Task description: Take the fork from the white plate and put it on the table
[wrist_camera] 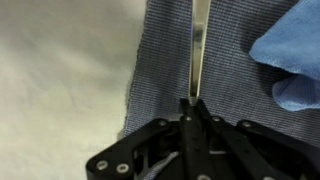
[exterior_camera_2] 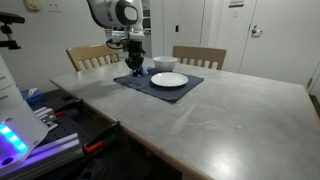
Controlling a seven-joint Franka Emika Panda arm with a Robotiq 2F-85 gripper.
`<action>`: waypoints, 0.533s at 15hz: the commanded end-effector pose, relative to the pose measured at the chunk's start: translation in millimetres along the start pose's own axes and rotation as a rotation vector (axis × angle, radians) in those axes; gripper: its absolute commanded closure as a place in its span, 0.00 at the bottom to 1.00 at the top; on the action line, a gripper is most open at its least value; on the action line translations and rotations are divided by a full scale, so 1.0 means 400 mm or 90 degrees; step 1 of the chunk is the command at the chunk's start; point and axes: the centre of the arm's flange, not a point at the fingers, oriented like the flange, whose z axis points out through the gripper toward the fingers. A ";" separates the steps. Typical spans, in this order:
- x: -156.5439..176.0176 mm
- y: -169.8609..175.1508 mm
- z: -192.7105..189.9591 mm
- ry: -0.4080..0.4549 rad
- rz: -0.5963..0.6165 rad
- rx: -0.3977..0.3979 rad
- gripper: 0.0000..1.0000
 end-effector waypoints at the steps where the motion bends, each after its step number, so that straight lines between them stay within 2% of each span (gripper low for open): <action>1: -0.014 0.009 0.034 0.008 0.037 0.005 0.98; 8: 0.021 -0.041 0.079 0.001 0.115 0.048 0.98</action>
